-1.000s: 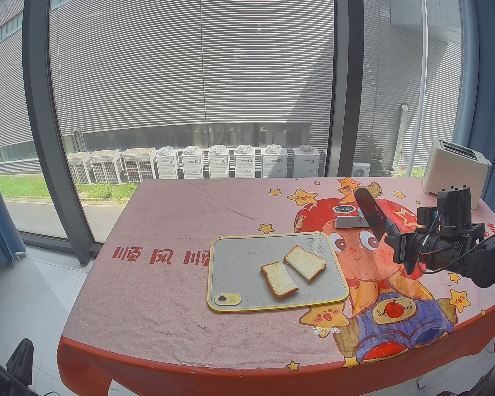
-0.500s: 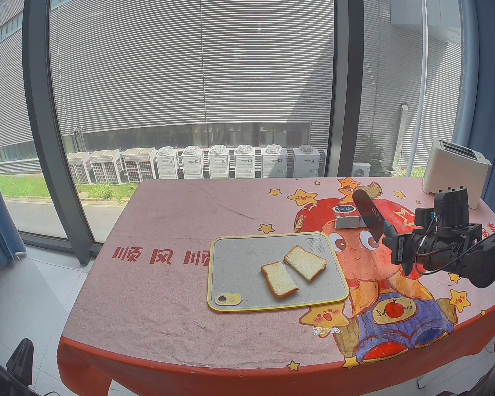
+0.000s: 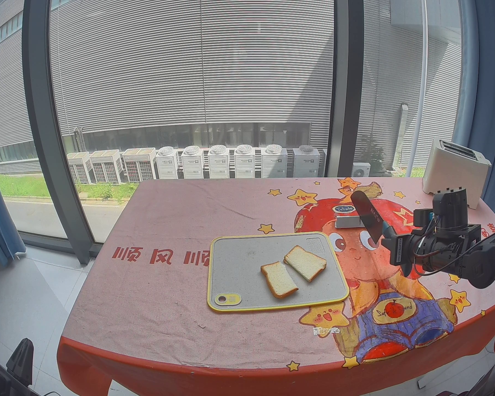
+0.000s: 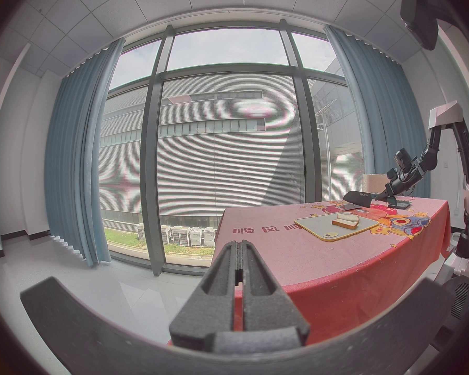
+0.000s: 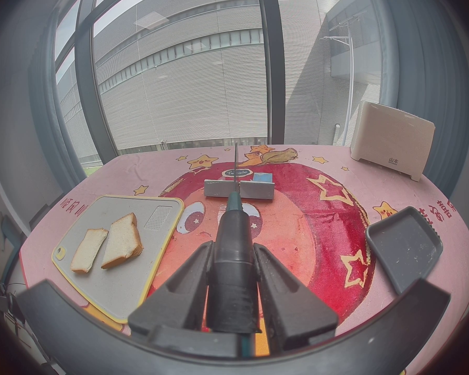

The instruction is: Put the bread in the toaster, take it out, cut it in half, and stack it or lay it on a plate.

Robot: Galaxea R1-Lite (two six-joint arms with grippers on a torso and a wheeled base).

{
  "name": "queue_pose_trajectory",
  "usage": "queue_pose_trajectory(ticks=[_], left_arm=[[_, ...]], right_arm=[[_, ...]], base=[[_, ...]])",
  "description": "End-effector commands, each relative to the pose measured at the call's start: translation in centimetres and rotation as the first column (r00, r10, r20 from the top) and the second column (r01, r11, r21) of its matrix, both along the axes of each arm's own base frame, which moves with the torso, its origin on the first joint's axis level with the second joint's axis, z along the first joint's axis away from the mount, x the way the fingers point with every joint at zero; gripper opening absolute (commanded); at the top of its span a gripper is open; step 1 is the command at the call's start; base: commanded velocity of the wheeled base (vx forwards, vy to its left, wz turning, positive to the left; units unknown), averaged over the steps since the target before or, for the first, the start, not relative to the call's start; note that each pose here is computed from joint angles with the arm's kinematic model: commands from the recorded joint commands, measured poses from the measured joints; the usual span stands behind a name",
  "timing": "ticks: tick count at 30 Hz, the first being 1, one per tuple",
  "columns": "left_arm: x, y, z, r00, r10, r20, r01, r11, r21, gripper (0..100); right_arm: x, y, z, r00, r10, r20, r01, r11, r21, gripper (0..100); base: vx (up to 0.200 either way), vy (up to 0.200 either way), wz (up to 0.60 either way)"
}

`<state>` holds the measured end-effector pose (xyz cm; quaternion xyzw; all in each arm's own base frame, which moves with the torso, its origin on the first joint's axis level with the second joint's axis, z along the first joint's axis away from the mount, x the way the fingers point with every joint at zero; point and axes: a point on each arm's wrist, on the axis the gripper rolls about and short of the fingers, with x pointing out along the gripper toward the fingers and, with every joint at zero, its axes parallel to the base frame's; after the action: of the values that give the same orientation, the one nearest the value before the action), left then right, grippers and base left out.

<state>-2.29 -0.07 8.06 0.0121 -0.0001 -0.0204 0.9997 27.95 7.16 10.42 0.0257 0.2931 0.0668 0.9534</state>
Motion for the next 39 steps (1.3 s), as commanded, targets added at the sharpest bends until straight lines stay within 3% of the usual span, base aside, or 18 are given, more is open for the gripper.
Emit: queue_pose_trajectory(ticks=[1,39], left_arm=[[0.00,0.00,-0.48,1.000,-0.001,0.000,0.001,1.000,0.000,0],[0.00,0.00,-0.48,1.000,-0.001,0.000,0.001,1.000,-0.001,0]], right_arm=[[0.06,0.01,-0.18,1.000,-0.001,-0.006,0.001,1.000,-0.002,0],[0.02,0.25,-1.01,0.999,-0.001,-0.035,0.000,1.000,-0.016,0]], base=[[0.000,0.000,0.00],[0.000,0.000,0.00]])
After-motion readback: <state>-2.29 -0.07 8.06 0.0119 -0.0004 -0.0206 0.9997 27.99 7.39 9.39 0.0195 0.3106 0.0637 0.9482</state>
